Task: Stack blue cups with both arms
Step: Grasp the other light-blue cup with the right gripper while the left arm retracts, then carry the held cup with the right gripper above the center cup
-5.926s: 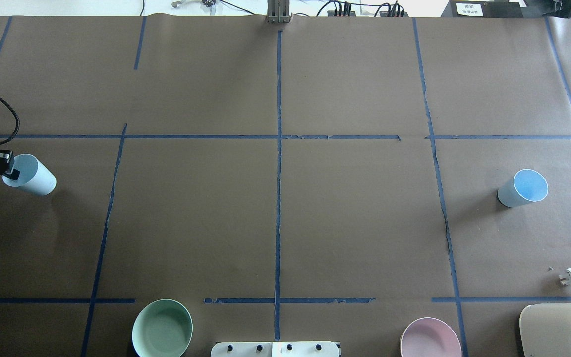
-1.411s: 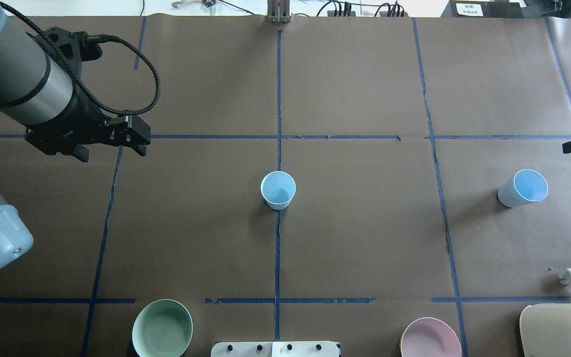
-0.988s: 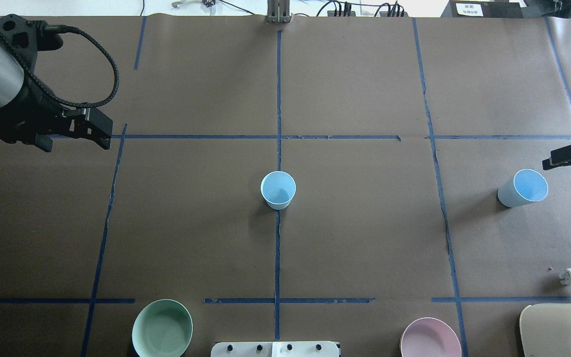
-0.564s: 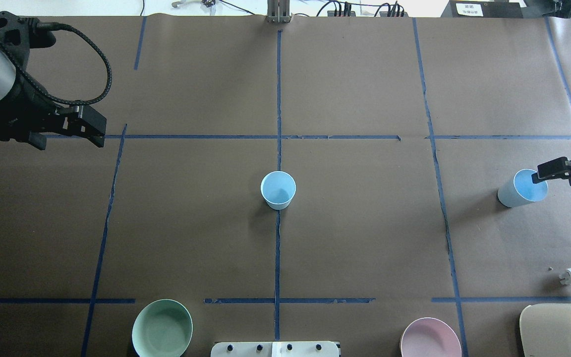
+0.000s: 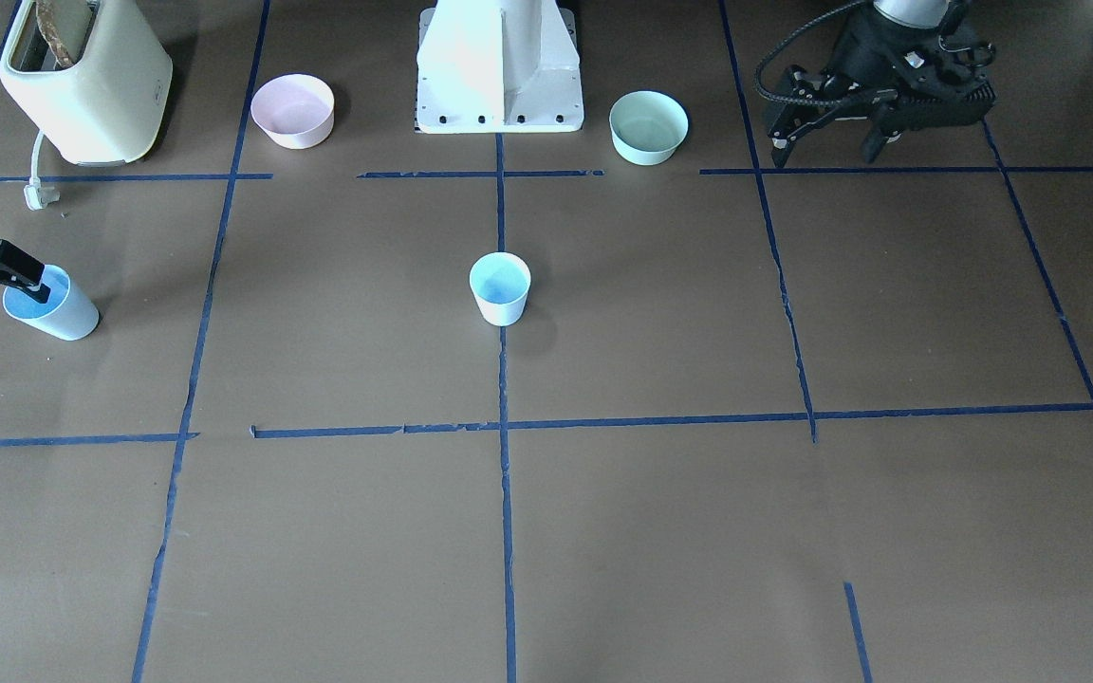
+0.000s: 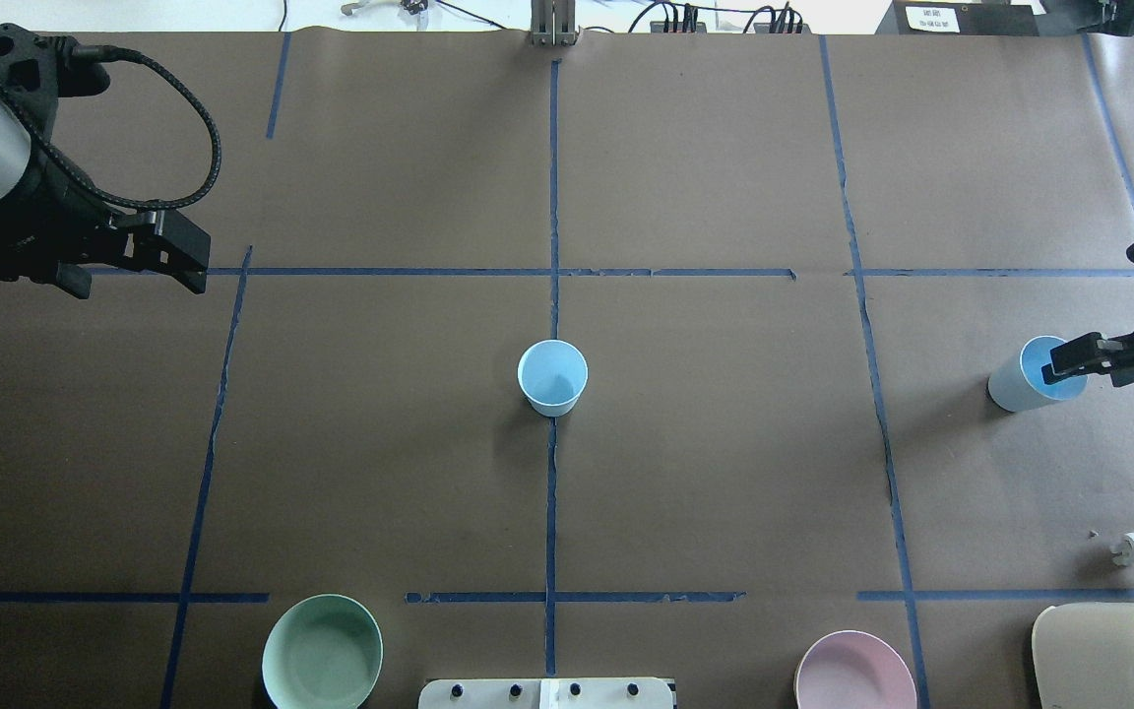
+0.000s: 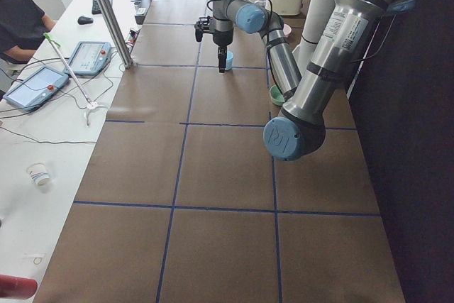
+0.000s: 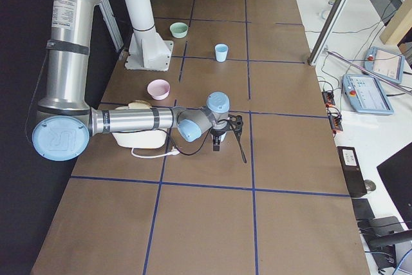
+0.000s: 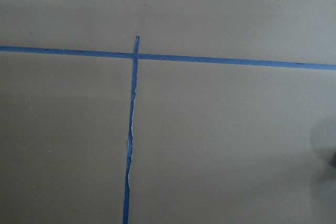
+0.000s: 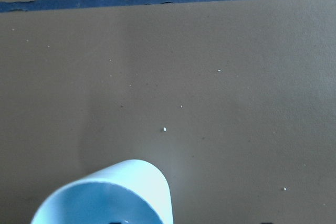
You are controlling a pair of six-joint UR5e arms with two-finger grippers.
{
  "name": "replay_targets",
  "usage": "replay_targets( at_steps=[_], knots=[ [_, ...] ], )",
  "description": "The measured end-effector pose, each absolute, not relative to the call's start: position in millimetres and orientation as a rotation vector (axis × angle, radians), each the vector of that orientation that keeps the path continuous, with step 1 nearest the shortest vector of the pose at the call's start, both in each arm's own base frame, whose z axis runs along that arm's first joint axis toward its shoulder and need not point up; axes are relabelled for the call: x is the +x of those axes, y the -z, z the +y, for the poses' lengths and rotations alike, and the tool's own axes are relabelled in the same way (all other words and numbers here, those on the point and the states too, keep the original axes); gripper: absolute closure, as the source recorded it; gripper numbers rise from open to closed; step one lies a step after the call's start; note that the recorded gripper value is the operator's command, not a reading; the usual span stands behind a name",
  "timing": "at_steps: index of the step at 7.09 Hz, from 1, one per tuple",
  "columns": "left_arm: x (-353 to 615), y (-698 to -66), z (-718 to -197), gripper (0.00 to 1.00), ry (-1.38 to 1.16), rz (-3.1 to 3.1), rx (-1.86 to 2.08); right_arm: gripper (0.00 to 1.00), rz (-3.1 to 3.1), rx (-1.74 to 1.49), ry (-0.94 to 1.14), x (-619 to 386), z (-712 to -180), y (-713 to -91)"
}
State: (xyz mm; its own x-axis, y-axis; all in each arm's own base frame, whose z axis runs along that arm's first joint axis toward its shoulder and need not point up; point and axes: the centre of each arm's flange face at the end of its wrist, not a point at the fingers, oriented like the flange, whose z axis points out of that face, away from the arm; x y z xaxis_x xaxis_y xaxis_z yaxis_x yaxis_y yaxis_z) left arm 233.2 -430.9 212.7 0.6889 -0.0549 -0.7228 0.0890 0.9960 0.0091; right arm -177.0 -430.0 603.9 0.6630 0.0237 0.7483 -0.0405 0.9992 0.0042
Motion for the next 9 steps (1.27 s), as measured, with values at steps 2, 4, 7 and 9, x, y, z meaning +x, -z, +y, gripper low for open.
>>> replay_targets(
  at_steps=[2, 4, 7, 9],
  knots=[
    [232, -212, -430, 0.00, 0.079, 0.809, 0.047, 1.00, -0.846, 0.025, -0.032, -178, -430, -603],
    [232, -212, -429, 0.00, 0.080, 0.809, 0.046, 1.00, -0.853, 0.030, -0.028, -179, -430, -598],
    [232, -213, -429, 0.00, 0.081, 0.808, 0.046, 1.00, -0.895, 0.081, -0.007, -175, -427, -560],
    [229, -218, -430, 0.00, 0.075, 0.800, 0.046, 1.00, -0.937, 0.107, -0.015, -171, -430, -512]
  ],
)
